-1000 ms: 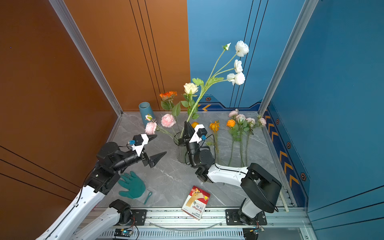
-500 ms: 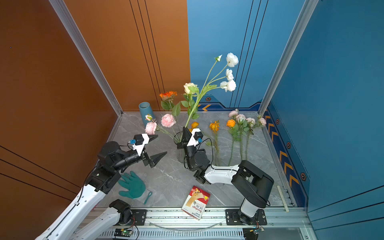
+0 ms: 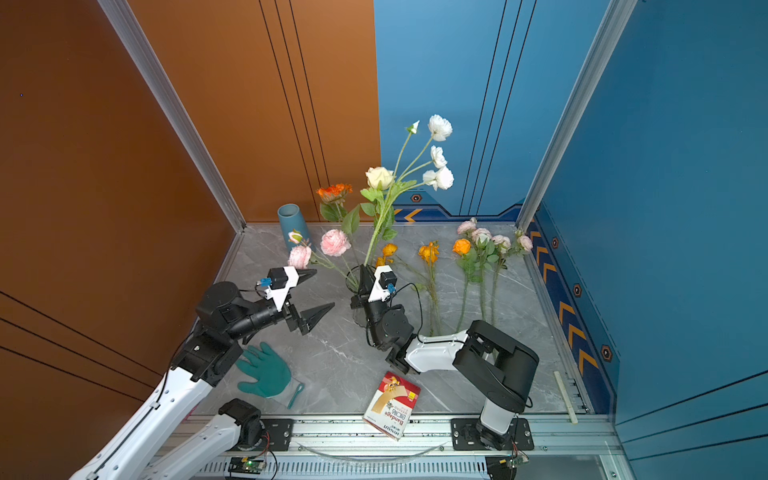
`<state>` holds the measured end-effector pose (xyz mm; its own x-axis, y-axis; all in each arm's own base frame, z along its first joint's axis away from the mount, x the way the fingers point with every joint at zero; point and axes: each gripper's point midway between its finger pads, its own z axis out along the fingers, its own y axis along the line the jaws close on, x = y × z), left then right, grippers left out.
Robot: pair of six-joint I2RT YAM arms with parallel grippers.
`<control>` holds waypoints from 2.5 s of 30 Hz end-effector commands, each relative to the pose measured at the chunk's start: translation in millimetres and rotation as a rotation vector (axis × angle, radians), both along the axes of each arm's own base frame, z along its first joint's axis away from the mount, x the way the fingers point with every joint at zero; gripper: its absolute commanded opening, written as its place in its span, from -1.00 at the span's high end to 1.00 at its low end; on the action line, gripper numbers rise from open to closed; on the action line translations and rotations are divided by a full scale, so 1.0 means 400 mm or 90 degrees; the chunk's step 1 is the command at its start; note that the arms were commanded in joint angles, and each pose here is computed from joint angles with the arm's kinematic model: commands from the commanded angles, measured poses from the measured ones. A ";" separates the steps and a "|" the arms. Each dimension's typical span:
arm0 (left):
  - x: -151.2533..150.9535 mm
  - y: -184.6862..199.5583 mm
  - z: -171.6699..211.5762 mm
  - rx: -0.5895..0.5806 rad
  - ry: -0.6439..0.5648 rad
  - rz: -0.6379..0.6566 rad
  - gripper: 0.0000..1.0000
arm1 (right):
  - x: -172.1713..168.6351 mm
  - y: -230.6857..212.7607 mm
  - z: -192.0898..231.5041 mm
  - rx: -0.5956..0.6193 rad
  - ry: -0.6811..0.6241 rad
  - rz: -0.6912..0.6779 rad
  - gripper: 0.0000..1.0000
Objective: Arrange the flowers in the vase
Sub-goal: 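Carry the white spray over the glass vase and lower its stem in, then open the right gripper and draw it back from the vase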
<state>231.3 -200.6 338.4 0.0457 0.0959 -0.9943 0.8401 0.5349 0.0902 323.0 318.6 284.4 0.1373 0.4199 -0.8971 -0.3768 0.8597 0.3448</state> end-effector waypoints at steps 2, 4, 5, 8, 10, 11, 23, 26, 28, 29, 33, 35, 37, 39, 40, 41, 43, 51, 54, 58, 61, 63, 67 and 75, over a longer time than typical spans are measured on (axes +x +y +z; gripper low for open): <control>-0.002 0.000 0.008 -0.008 -0.001 -0.010 -0.96 | -0.011 -0.002 -0.021 -0.014 0.001 -0.006 0.68; -0.001 0.001 0.010 -0.009 -0.002 -0.009 -0.96 | -0.011 -0.003 -0.027 -0.020 0.002 -0.007 0.62; -0.001 0.000 0.007 -0.009 0.000 -0.010 -0.96 | -0.012 -0.002 -0.026 -0.022 0.001 -0.006 0.59; 0.000 0.000 0.007 -0.009 0.001 -0.010 -0.96 | -0.016 -0.001 -0.026 -0.031 -0.002 -0.003 0.47; 0.001 -0.002 0.006 -0.009 0.004 -0.012 -0.96 | -0.017 -0.005 -0.026 -0.033 -0.003 -0.005 0.43; 0.002 -0.001 0.006 -0.010 0.005 -0.012 -0.96 | -0.019 -0.006 -0.025 -0.036 -0.004 -0.005 0.41; 0.004 -0.004 0.002 -0.009 0.010 -0.015 -0.96 | -0.039 -0.027 -0.023 -0.068 -0.008 -0.028 -0.37; 0.006 -0.004 0.001 -0.009 0.012 -0.015 -0.96 | -0.048 -0.025 -0.018 -0.088 -0.013 -0.039 -0.67; 0.006 -0.004 0.000 -0.009 0.013 -0.016 -0.96 | -0.053 -0.019 -0.014 -0.105 -0.015 -0.043 -0.80; 0.007 -0.004 0.000 -0.009 0.013 -0.016 -0.96 | -0.054 -0.014 -0.014 -0.116 -0.011 -0.044 -0.83; 0.009 -0.003 -0.001 -0.009 0.014 -0.014 -0.96 | -0.047 0.013 -0.010 -0.157 0.015 -0.031 -0.88; 0.009 -0.003 -0.003 -0.009 0.015 -0.014 -0.96 | -0.045 0.031 -0.006 -0.182 0.028 -0.019 -0.88; 0.011 -0.002 -0.002 -0.009 0.014 -0.013 -0.96 | -0.040 0.043 -0.008 -0.216 0.045 -0.017 -0.90; 0.011 -0.003 -0.004 -0.008 0.016 -0.013 -0.96 | -0.035 0.059 -0.014 -0.256 0.064 -0.009 -0.91; 0.011 -0.002 -0.003 -0.009 0.016 -0.014 -0.96 | -0.029 0.056 -0.019 -0.263 0.082 -0.015 -0.94; 0.011 -0.003 -0.003 -0.009 0.016 -0.015 -0.96 | -0.025 0.051 -0.023 -0.261 0.094 -0.012 -0.94; 0.010 -0.003 -0.002 -0.009 0.016 -0.016 -0.96 | -0.022 0.044 -0.039 -0.262 0.115 -0.002 -0.94; 0.011 -0.003 -0.004 -0.009 0.017 -0.015 -0.96 | -0.039 0.045 -0.093 -0.382 0.158 0.015 -0.98; 0.011 -0.003 -0.002 -0.009 0.017 -0.015 -0.96 | -0.054 0.025 -0.082 -0.377 0.159 0.022 -0.99; 0.013 -0.002 -0.003 -0.009 0.017 -0.015 -0.96 | -0.067 0.005 -0.070 -0.383 0.184 0.036 -0.99; 0.012 -0.002 -0.004 -0.009 0.018 -0.015 -0.96 | -0.075 -0.006 -0.078 -0.395 0.224 0.067 -1.00; 0.012 -0.002 -0.004 -0.009 0.019 -0.016 -0.96 | -0.081 -0.014 -0.088 -0.399 0.254 0.089 -1.00; 0.013 -0.003 -0.005 -0.009 0.020 -0.017 -0.96 | -0.106 -0.033 -0.121 -0.405 0.318 0.141 -1.00; 0.015 -0.006 -0.009 -0.009 0.026 -0.020 -0.96 | -0.158 -0.096 -0.158 -0.434 0.397 0.180 -1.00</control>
